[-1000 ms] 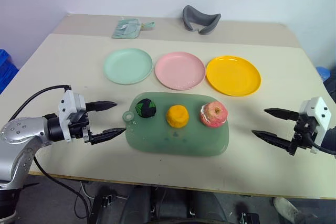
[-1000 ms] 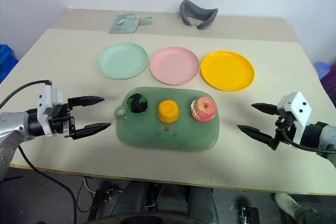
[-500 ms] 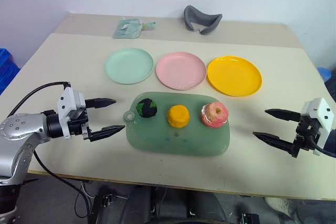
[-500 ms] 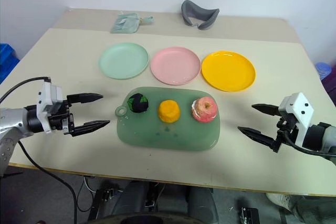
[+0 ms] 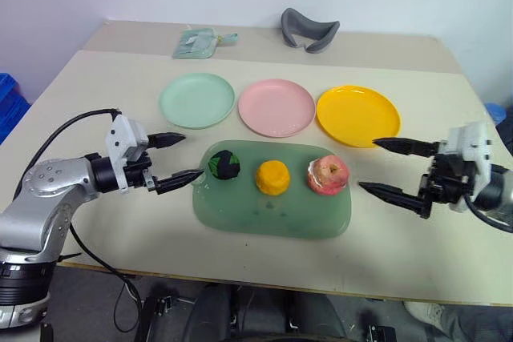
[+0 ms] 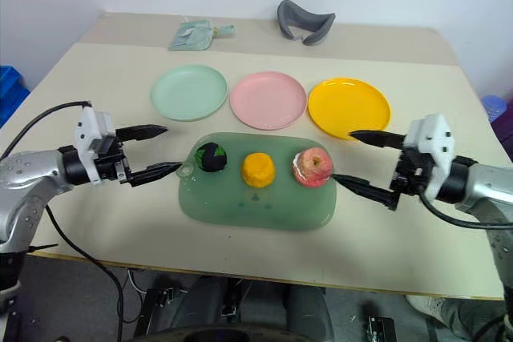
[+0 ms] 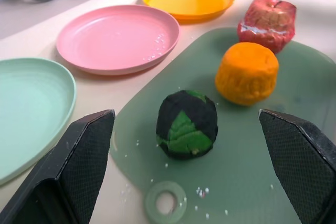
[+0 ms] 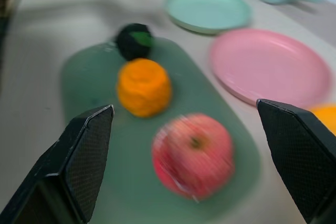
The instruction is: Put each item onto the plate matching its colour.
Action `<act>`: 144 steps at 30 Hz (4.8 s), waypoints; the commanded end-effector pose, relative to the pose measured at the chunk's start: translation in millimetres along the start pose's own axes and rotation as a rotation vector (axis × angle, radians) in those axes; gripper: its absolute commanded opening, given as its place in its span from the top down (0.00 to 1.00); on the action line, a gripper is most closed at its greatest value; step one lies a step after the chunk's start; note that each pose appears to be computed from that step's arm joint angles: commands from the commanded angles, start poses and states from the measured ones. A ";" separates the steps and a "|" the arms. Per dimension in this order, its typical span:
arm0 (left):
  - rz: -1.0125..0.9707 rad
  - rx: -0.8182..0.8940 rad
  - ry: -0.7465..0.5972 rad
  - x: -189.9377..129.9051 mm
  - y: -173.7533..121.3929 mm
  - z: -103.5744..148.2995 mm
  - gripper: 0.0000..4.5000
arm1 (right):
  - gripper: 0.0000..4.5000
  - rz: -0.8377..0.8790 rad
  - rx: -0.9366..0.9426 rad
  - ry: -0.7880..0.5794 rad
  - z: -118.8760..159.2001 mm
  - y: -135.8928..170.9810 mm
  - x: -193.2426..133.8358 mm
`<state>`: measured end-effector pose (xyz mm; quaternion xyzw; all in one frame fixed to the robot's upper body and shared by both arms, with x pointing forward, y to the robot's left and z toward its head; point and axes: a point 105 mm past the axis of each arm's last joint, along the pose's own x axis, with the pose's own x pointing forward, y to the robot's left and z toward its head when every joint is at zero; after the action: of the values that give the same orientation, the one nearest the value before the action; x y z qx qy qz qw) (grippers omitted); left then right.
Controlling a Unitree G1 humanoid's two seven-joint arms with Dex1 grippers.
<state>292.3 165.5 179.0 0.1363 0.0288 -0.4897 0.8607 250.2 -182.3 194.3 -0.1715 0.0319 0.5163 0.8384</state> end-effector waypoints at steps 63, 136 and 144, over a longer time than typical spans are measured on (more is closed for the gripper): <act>0.962 -0.390 -0.307 88.9 160.3 8.3 0.01 | 0.00 0.078 -0.223 -0.153 32.7 -27.8 82.0; 0.238 0.041 -0.122 8.8 0.2 -1.9 0.00 | 0.39 -0.523 -0.040 -0.117 52.1 -172.1 99.4; 0.279 0.045 -0.114 4.5 4.7 -5.2 0.00 | 0.39 -0.719 0.103 0.006 -18.7 -202.3 81.3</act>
<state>301.9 165.1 164.7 0.1182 -0.0300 -0.3742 0.9193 464.0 -200.0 187.6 -0.1287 0.0353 0.1978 0.9711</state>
